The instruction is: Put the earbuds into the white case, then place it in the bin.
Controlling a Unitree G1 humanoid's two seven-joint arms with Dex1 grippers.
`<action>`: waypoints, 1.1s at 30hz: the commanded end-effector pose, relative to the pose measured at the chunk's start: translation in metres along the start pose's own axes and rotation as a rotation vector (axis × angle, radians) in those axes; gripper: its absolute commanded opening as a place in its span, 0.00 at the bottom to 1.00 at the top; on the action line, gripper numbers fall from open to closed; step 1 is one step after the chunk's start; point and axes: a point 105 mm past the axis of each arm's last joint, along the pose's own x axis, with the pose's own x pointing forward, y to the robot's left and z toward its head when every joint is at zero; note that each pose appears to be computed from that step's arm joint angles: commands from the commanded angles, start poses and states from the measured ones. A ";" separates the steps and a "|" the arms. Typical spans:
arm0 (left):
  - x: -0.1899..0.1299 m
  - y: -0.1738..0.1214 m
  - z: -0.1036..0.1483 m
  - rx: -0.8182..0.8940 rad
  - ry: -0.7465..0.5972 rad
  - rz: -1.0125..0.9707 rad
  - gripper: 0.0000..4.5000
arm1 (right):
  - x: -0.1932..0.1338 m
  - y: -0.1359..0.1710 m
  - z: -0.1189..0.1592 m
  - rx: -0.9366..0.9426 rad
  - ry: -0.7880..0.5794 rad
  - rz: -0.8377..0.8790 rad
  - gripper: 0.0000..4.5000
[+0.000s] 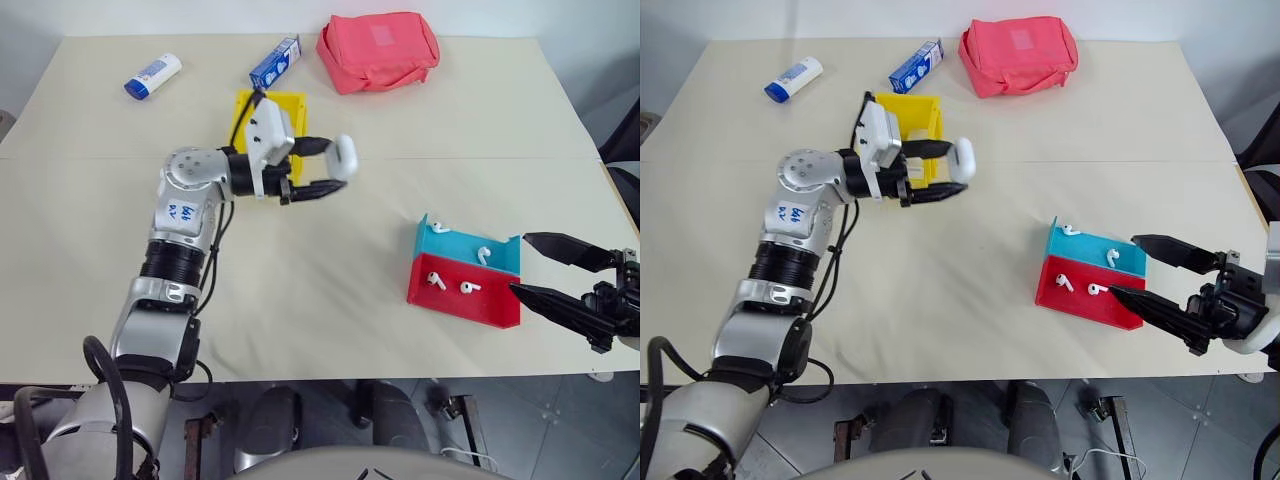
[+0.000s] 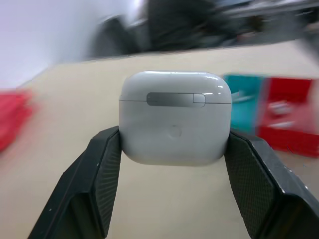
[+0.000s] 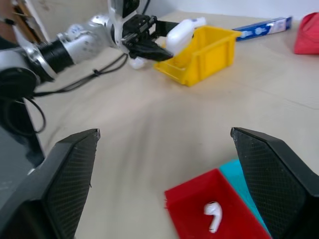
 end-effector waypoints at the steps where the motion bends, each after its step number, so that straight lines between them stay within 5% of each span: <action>1: -0.010 0.038 0.002 0.023 0.067 0.221 0.61 | 0.003 -0.001 0.005 -0.047 -0.003 -0.008 0.99; 9: -0.027 0.079 -0.034 0.010 0.336 0.487 0.61 | 0.008 0.000 0.005 -0.063 0.001 -0.009 0.99; 14: -0.028 0.077 -0.036 -0.035 0.337 0.451 0.97 | 0.008 -0.001 0.009 -0.076 0.006 0.002 1.00; 19: -0.050 0.060 0.015 0.112 0.040 0.275 0.99 | 0.001 -0.008 0.012 -0.087 0.039 0.024 1.00; 22: -0.065 0.042 0.028 0.059 -0.079 0.192 0.99 | -0.002 -0.014 0.011 -0.088 0.059 0.044 1.00; 33: -0.144 -0.016 -0.013 -0.088 -0.005 0.044 0.99 | -0.015 -0.041 -0.014 -0.095 0.241 0.138 1.00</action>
